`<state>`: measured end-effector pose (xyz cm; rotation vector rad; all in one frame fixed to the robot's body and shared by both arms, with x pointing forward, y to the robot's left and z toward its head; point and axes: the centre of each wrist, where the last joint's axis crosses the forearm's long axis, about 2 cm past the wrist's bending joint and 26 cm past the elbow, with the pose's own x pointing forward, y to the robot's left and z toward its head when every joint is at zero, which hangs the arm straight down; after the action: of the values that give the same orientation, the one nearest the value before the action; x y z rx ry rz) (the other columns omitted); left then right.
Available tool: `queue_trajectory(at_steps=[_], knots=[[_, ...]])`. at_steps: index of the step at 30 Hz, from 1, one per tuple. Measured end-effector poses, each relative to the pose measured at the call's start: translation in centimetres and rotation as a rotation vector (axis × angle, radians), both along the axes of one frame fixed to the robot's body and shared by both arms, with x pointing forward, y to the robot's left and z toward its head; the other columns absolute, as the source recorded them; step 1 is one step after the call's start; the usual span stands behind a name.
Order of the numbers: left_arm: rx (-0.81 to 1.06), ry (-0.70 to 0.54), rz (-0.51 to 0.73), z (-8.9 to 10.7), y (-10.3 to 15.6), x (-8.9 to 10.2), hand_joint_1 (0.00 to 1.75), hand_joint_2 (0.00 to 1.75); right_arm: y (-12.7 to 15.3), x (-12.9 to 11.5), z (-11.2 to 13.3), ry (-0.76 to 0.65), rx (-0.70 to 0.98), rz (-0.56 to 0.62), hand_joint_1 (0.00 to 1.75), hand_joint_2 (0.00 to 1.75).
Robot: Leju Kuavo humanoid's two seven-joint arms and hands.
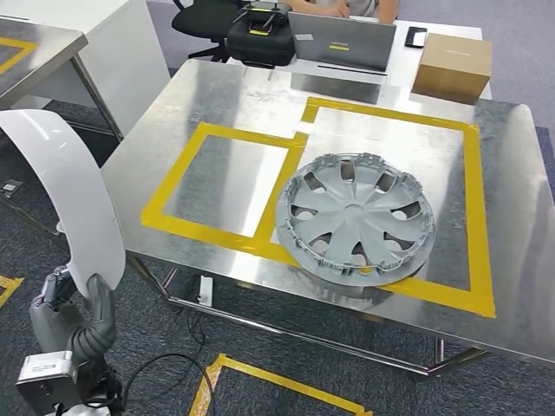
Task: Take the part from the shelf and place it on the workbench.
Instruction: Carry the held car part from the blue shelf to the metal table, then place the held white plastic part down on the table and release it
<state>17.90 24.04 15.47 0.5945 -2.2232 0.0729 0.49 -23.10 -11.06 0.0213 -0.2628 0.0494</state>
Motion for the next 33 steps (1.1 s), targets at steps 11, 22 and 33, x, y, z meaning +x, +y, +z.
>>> queue_trajectory(at_steps=[11,22,33], knots=[[-0.030,0.095,-0.054,-0.3,0.2,-0.1,1.75,1.75,-0.1,-0.1,0.0,-0.008,0.000,-0.001,0.00,0.00],[0.036,0.255,-0.128,-1.8,2.4,-0.1,1.75,1.75,-0.2,-0.1,0.0,-0.007,0.005,0.005,0.00,0.00],[0.294,0.485,-0.170,-4.4,7.2,0.8,1.75,1.75,-0.6,0.4,0.0,-0.032,0.015,0.057,0.00,0.00]])
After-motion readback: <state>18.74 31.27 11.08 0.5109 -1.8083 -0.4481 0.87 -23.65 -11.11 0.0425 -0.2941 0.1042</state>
